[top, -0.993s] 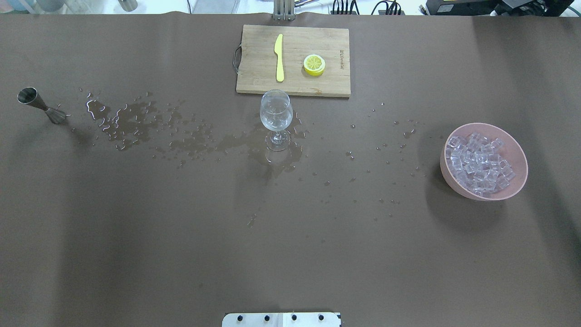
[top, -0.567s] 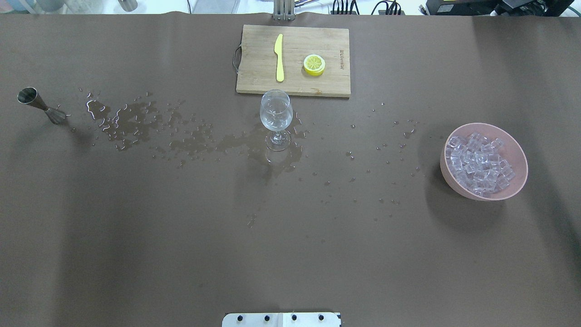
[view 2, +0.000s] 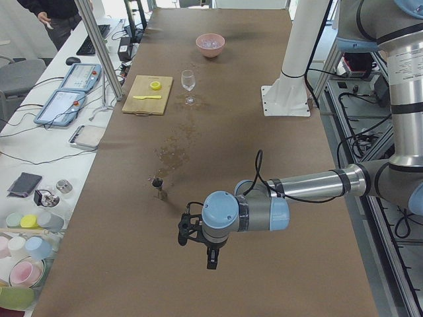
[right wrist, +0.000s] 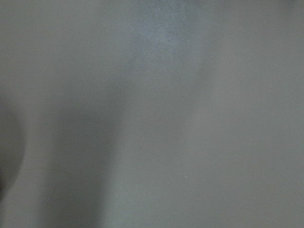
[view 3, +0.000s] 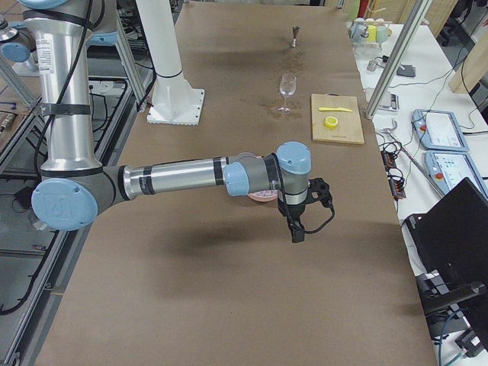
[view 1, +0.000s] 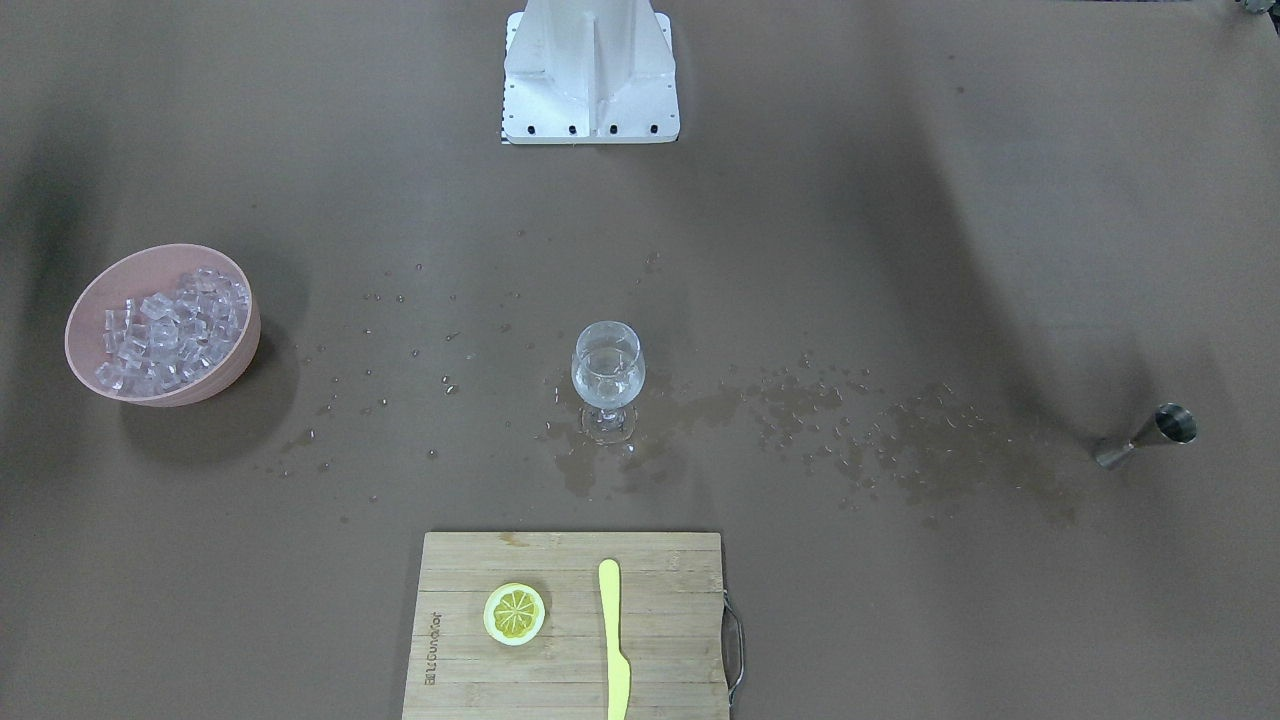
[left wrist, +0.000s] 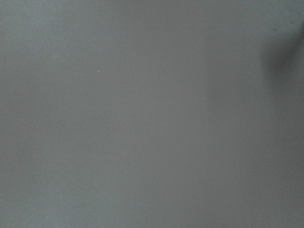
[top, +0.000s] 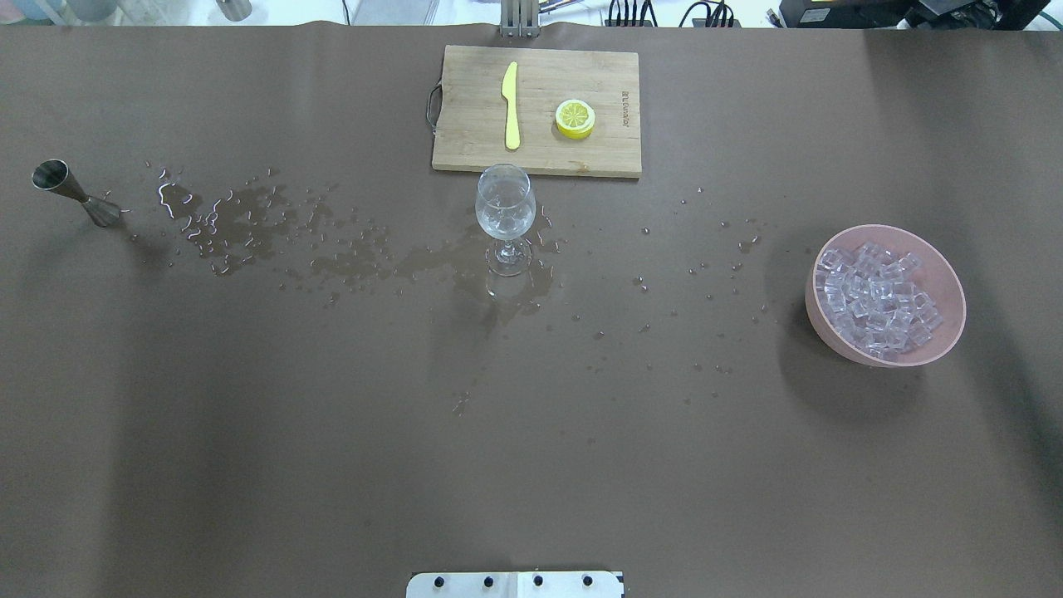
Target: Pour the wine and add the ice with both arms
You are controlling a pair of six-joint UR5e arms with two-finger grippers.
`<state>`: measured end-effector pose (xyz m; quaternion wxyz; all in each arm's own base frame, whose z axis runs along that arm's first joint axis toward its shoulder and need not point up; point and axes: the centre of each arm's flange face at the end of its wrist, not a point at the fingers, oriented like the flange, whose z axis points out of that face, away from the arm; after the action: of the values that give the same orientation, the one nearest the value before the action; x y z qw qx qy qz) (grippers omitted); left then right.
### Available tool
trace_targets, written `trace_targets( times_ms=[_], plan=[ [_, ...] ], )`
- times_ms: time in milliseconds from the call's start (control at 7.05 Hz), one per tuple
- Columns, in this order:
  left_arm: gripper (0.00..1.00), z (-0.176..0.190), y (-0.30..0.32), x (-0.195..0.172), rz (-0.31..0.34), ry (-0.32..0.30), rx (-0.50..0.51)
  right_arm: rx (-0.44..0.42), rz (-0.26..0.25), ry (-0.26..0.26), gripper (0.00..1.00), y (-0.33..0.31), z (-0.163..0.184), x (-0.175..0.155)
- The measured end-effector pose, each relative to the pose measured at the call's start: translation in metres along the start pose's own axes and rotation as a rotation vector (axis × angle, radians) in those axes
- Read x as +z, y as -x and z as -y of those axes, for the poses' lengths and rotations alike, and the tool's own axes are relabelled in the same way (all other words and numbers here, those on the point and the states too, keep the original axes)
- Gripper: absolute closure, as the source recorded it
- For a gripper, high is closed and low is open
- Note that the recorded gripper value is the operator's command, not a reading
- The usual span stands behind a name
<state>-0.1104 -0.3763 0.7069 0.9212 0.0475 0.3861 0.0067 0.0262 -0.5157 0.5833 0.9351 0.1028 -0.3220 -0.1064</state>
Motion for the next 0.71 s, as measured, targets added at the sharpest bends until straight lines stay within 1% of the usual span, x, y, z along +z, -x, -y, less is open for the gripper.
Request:
trace_targets(
  times_ms=[284,709],
  plan=[
    [0.02,0.007,-0.005,-0.005,-0.003,-0.020,0.014,0.008,0.003,0.012,0.00,-0.007,-0.008,0.009],
    [0.02,0.026,-0.019,-0.015,-0.067,-0.061,0.049,0.015,-0.001,0.024,0.00,-0.012,-0.014,0.015]
  ],
)
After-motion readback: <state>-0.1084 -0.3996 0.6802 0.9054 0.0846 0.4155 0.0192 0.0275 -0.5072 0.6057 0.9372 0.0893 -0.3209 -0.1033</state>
